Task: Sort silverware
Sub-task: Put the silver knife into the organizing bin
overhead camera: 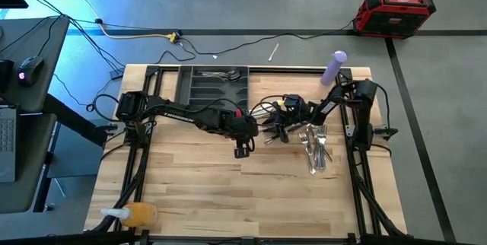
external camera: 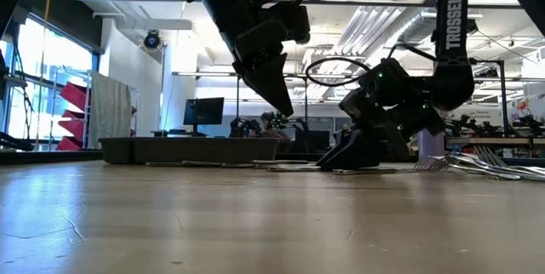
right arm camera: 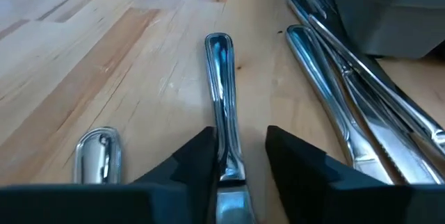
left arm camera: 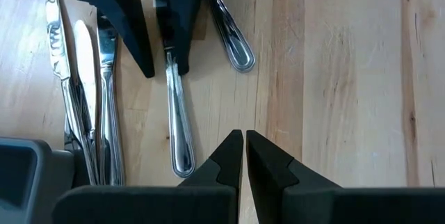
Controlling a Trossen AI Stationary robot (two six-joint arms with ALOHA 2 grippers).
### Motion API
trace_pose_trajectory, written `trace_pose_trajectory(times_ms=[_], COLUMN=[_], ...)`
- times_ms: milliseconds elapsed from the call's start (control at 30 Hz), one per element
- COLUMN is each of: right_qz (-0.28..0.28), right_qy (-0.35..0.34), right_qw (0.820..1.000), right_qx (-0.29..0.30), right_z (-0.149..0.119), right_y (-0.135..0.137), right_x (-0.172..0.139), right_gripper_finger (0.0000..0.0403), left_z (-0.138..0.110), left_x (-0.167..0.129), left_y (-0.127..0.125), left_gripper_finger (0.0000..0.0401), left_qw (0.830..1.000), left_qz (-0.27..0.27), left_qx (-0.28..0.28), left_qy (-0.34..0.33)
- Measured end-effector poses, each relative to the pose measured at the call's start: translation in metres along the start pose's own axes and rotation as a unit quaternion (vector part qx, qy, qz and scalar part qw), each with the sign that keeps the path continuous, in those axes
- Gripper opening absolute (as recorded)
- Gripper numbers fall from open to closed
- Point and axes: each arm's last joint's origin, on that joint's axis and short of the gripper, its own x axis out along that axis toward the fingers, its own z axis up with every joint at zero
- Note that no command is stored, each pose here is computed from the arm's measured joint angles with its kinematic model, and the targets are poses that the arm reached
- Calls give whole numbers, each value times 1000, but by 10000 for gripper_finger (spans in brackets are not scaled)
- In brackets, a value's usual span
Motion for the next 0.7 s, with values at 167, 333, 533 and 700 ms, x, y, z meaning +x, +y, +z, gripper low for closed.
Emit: trace_pose_trajectory(times_ms=[167,333,533,700], right_qz=[-12,-12,-16,-16], right_qy=[-3,-4,-28,-42], right_qw=[1000,1000,996,995], right_qx=[-6,18,80,95], right_z=[0,1,3,7], right_y=[2,2,2,2], right_x=[3,3,3,2], right_gripper_finger=[41,21,21,21], left_z=[0,0,0,0], left_x=[0,0,0,0], left_y=[0,0,0,1], left_gripper_finger=[1,1,1,1], left_qw=[1000,1000,1000,1000], left_qz=[0,0,0,11], left_qx=[0,0,-5,-5], left_qy=[0,0,0,-1])
